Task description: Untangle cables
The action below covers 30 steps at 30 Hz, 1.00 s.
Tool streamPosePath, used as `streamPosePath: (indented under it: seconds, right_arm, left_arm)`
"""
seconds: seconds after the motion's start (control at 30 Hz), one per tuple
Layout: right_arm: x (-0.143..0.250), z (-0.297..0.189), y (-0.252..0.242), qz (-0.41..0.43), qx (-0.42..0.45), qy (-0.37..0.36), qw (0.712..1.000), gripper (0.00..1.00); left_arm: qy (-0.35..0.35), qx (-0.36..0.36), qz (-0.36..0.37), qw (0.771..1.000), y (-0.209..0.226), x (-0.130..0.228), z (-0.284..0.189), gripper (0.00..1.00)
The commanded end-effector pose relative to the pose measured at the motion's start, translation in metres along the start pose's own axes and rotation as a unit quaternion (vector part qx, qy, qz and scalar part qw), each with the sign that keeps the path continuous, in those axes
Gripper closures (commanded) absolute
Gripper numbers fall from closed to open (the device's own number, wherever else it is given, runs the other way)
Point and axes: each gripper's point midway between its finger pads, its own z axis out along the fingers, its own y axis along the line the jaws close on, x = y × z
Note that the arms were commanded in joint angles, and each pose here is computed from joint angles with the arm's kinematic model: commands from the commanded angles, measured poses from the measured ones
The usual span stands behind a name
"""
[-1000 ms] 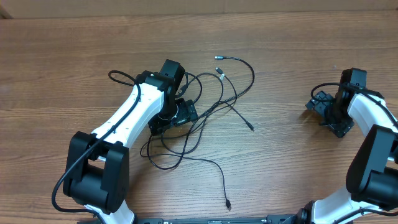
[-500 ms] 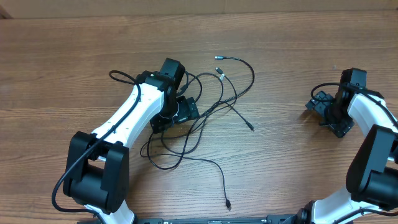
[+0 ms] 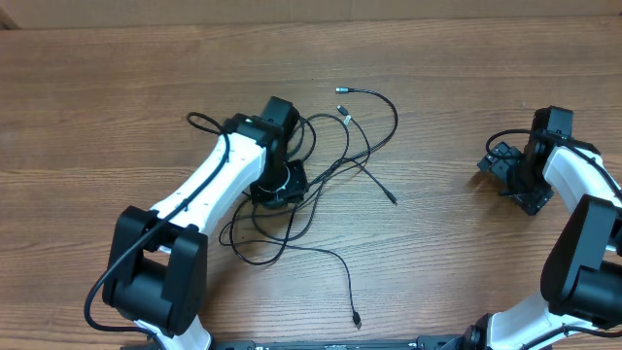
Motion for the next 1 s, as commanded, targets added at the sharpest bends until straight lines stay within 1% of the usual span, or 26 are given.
streamPosePath:
  seconds: [0.0,0.03,0.07,0.1,0.2,0.3,0.47,0.53,0.57,0.63,0.67,0.83,0.97]
  right_arm:
    - [0.000,0.001,-0.001,0.004,0.000,0.000,1.000,0.00]
    - [0.000,0.001,-0.001,0.004,0.000,0.000,1.000,0.00]
    - [0.000,0.001,0.000,0.004,-0.001,0.000,1.000,0.00]
    - [0.000,0.001,-0.001,0.004,0.000,0.000,1.000,0.00]
    - [0.000,0.001,-0.001,0.004,0.000,0.000,1.000,0.00]
    - [0.000,0.001,0.000,0.004,-0.001,0.000,1.000,0.00]
    - [0.000,0.001,0.000,0.004,-0.001,0.000,1.000,0.00]
    - [0.000,0.001,-0.001,0.004,0.000,0.000,1.000,0.00]
    - [0.000,0.001,-0.001,0.004,0.000,0.000,1.000,0.00]
    - [0.000,0.001,-0.001,0.004,0.000,0.000,1.000,0.00]
    - [0.000,0.001,-0.001,0.004,0.000,0.000,1.000,0.00]
    - [0.000,0.001,-0.001,0.004,0.000,0.000,1.000,0.00]
    - [0.000,0.001,-0.001,0.004,0.000,0.000,1.000,0.00]
  left_arm:
    - [-0.001,-0.017,0.033,0.999,-0.006,0.014,0.001,0.74]
    - [-0.001,-0.025,0.037,0.999,-0.006,0.017,0.002,0.73]
    - [-0.002,-0.035,0.043,0.998,-0.006,0.020,0.003,0.68]
    - [-0.002,-0.045,0.050,0.998,-0.006,0.023,0.004,0.58]
    - [-0.007,-0.067,0.056,0.996,-0.006,0.030,0.006,0.51]
    - [-0.024,-0.087,0.033,0.995,-0.005,0.029,0.007,0.57]
    - [-0.052,-0.101,-0.009,0.993,-0.006,0.026,0.007,0.59]
    - [-0.059,-0.100,-0.009,0.993,-0.008,0.024,0.007,0.64]
    - [-0.062,-0.100,-0.008,0.993,-0.008,0.023,0.007,0.70]
    - [-0.068,-0.105,-0.007,0.992,-0.007,0.021,0.007,0.93]
    - [-0.074,-0.111,-0.006,0.991,-0.005,0.019,0.006,0.96]
    - [-0.093,-0.134,-0.017,0.986,0.005,0.014,0.007,0.96]
    - [-0.095,-0.133,-0.021,0.986,0.007,0.014,0.011,0.96]
